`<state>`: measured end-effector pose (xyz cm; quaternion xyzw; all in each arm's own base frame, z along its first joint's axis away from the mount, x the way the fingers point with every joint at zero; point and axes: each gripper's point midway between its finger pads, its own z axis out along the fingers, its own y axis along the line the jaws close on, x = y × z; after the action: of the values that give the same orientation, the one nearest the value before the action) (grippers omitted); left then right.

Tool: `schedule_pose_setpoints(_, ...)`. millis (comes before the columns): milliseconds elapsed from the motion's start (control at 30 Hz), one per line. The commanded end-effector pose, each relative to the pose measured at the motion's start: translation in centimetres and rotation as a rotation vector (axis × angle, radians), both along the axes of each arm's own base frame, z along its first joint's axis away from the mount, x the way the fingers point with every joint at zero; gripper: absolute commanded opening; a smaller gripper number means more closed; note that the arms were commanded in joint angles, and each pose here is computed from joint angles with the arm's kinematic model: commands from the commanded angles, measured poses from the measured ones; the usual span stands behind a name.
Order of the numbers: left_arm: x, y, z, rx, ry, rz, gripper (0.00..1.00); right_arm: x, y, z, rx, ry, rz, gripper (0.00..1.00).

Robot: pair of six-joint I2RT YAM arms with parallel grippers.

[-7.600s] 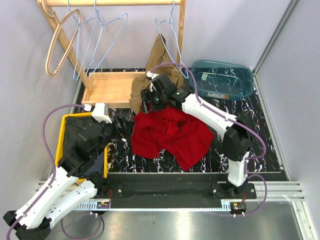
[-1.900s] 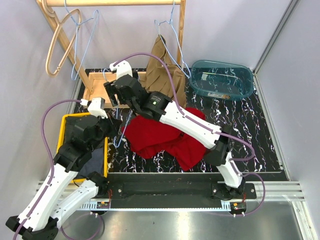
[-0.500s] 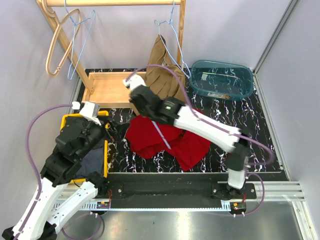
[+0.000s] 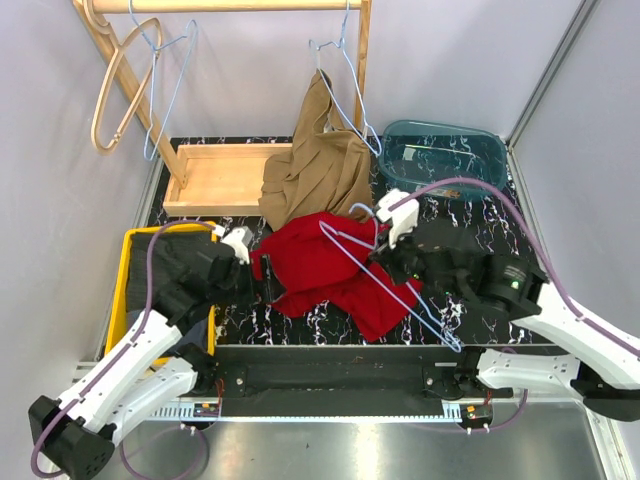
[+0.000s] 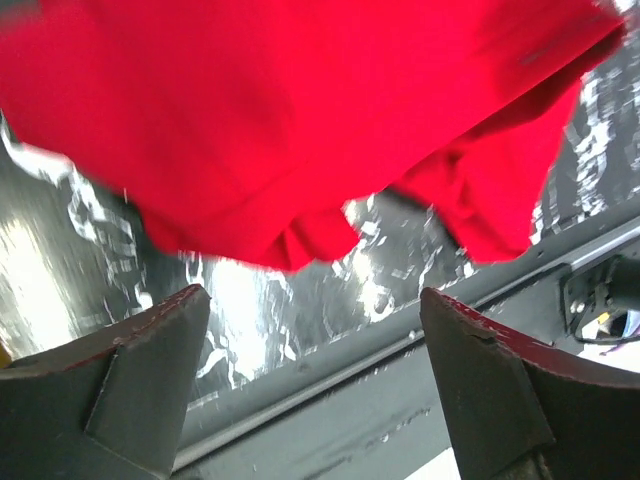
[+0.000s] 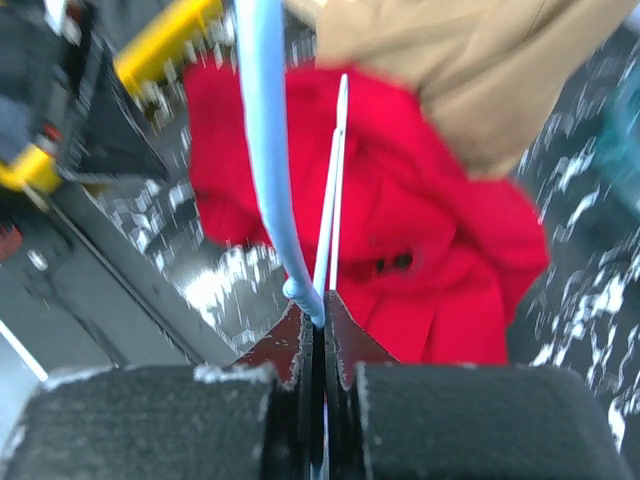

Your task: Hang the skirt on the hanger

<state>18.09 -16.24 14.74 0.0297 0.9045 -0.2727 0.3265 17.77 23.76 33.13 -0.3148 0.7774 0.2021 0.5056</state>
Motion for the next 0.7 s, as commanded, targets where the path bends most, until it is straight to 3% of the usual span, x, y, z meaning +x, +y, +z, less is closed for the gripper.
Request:
schedule_pose_setpoints(0,-1.2,-0.4,-2.2,-0.037,0.1,0.053,0.87,-0.7,0.0,-4.8,-0.096,0.115,-0.001,0.0)
schedule_pose_setpoints(167,-2.7,0.2,-5.5,0.019,0.152,0.131,0.86,-0.4,0.1,-4.9,-0.099,0.105,-0.01,0.0)
schedule_pose_setpoints(300,-2.9,0.8,-8.7,0.067,0.16,0.216,0.78,-0.4,0.5,-4.7,-0.08,0.102,0.003,0.0)
schedule_pose_setpoints(500,0.8,1.6,-8.2,0.055,-0.048,0.352,0.49,-1.6,0.8,-4.4,-0.045,0.125,0.057,0.0)
schedule_pose_setpoints(667,2.7,1.2,-6.2,-0.031,-0.191,0.379,0.47,-2.1,0.6,-4.1,-0.012,0.138,0.064,0.0)
